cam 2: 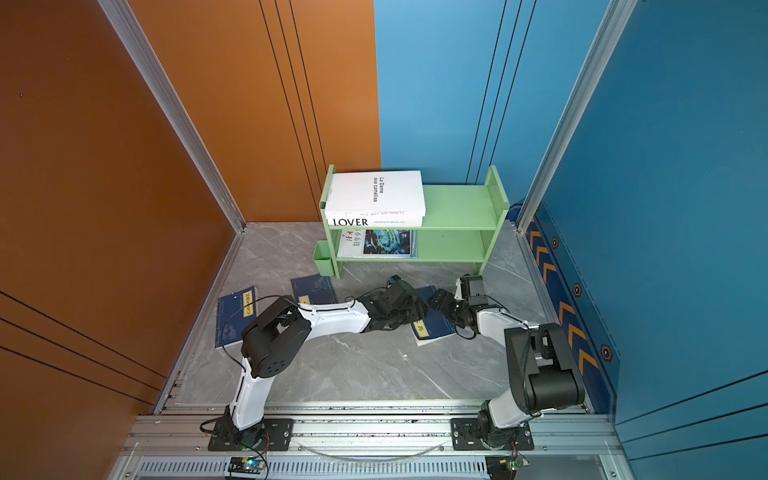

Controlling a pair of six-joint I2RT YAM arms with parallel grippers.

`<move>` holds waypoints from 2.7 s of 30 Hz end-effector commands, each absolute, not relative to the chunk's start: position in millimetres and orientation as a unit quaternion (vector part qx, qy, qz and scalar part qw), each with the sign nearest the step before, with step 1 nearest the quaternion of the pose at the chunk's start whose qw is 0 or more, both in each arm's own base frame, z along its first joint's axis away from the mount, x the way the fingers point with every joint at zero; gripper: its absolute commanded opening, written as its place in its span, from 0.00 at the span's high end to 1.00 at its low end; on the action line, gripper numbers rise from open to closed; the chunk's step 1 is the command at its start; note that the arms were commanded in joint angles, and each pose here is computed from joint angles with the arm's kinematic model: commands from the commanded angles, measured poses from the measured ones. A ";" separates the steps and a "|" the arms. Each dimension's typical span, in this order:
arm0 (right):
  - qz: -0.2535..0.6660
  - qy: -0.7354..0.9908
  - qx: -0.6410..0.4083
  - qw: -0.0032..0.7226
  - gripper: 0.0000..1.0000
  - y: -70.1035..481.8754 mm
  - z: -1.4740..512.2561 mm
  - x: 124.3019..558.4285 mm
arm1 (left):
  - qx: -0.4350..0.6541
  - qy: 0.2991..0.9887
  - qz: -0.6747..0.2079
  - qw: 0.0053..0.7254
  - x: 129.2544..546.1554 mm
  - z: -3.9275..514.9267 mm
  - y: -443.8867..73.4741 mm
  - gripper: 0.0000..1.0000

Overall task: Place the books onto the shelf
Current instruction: 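Grasp the blue paperback's edges with both grippers, then lift the blue paperback with both grippers and tilt it upright toward the shelf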

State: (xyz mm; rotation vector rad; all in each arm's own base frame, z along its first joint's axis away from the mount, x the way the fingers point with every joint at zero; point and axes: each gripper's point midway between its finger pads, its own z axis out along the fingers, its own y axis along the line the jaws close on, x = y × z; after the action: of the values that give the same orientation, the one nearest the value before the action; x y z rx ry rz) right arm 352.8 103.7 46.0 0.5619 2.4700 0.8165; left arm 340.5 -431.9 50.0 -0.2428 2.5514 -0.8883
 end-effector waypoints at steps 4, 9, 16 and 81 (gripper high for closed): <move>0.429 0.864 0.196 0.176 0.17 148.7 68.2 337.3 | -0.115 0.927 -0.318 0.165 333.8 7.7 -415.4 0.19; 0.463 0.849 0.187 0.173 0.20 158.8 81.0 333.9 | -0.127 0.915 -0.350 0.159 340.1 10.0 -414.6 0.19; 0.510 0.813 0.208 0.189 0.25 168.3 87.2 338.9 | -0.142 0.904 -0.373 0.152 341.1 8.0 -408.4 0.19; 0.378 0.794 0.296 0.373 0.91 99.1 225.8 308.2 | -0.118 0.842 -0.460 0.256 348.4 161.6 -344.5 0.20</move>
State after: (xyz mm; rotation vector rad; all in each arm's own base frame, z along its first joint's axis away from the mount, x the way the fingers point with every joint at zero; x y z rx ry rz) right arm 308.7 122.2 203.2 0.6227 2.1498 1.0449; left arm 356.9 -357.2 153.3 -0.3534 2.2881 -1.2546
